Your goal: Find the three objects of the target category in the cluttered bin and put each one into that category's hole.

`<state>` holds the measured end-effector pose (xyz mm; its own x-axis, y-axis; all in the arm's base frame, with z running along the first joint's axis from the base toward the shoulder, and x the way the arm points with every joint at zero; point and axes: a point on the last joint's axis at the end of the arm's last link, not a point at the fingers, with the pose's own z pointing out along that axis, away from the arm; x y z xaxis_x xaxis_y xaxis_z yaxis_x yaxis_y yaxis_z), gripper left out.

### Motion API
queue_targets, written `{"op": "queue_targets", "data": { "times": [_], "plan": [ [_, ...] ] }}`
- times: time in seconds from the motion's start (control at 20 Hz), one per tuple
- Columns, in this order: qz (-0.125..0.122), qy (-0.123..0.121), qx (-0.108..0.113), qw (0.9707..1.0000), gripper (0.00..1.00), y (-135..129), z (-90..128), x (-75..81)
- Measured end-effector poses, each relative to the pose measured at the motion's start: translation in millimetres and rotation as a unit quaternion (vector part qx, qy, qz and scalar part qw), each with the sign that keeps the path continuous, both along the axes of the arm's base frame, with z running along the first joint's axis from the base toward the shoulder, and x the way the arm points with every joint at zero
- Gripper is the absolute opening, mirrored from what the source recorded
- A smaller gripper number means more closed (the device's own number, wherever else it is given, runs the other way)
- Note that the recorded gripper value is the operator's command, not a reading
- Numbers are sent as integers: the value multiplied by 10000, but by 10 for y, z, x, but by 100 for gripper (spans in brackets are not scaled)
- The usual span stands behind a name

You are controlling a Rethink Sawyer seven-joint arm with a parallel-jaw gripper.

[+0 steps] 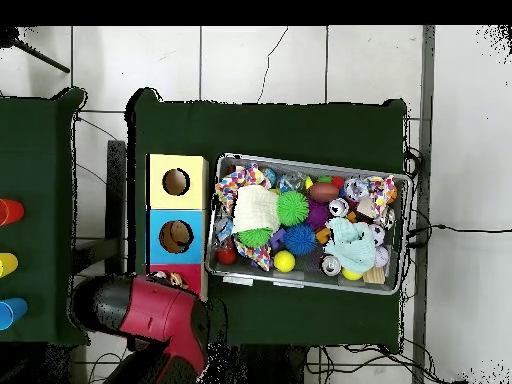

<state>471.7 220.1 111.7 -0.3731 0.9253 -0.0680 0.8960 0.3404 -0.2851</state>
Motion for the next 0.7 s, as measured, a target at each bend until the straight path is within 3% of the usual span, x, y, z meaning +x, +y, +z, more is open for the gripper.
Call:
{"op": "queue_targets", "data": {
  "times": [0.3,0.5,0.6,0.7],
  "plan": [
    [-431,52,116,9990,0,-326,-64,172],
    [-704,110,291,9970,0,-448,-135,266],
    [-910,178,471,9946,0,-505,-196,314],
    [-960,202,540,9937,0,-503,-210,322]
  ]
}}
